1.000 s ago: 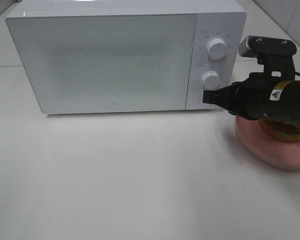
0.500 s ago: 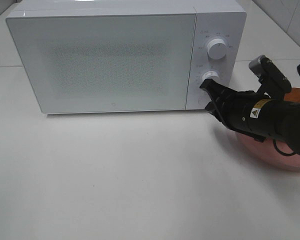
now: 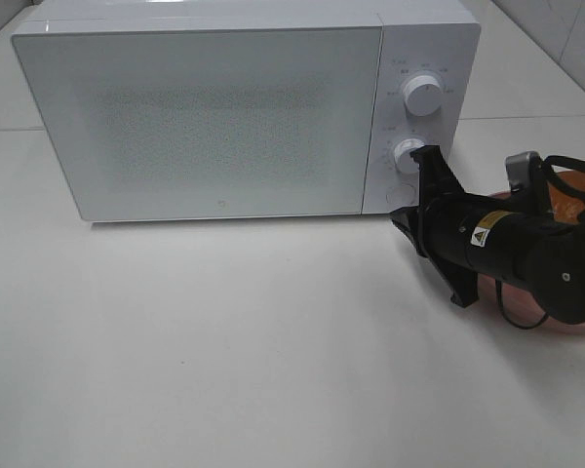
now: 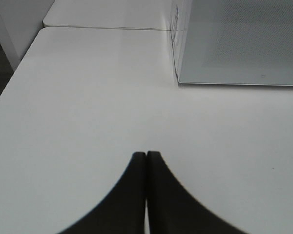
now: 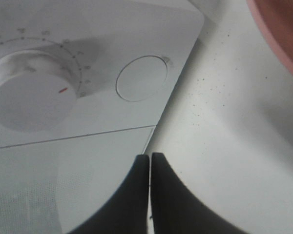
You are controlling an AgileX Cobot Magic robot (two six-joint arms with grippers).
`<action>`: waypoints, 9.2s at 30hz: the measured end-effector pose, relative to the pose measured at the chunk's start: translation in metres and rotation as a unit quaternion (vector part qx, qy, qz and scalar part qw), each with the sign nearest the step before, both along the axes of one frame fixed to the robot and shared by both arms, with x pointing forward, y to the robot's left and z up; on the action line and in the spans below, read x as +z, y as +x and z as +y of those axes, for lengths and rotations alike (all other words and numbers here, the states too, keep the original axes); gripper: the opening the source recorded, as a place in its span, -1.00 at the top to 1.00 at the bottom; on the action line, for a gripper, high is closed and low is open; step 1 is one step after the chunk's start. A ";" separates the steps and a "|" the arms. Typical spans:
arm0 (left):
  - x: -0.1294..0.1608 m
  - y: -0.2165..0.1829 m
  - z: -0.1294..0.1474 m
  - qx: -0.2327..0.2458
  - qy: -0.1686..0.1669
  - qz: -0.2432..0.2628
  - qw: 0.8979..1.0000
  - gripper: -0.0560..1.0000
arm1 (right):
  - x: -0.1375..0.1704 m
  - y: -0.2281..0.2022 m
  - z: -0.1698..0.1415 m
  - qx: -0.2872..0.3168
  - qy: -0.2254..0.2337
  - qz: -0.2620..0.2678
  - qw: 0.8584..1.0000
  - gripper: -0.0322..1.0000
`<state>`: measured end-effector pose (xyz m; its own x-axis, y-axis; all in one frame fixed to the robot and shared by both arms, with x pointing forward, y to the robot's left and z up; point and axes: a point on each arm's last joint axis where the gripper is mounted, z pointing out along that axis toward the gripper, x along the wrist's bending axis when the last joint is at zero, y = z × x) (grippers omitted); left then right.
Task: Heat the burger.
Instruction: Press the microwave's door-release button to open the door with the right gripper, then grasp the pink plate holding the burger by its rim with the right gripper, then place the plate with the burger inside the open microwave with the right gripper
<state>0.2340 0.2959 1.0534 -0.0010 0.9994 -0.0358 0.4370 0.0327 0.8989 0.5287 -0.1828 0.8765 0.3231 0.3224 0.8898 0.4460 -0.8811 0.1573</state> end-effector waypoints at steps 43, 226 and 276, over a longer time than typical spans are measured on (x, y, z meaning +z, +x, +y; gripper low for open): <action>0.000 0.000 0.000 0.000 0.000 0.000 1.000 0.89 | -0.013 0.042 -0.004 -0.131 0.037 -0.001 0.991 0.91; 0.000 0.000 0.000 0.000 0.000 0.000 1.000 0.89 | 0.074 -0.012 0.015 0.483 -0.577 0.124 0.647 -0.52; 0.000 0.000 0.000 0.000 0.000 0.000 1.000 0.89 | 0.011 0.023 -0.011 0.492 -0.578 0.176 0.626 0.85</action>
<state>0.2340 0.2959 1.0534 -0.0010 0.9994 -0.0358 0.4370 0.0327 0.8989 0.5516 -0.1940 0.8874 -0.4288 0.8825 -0.1935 0.8699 0.4611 0.1751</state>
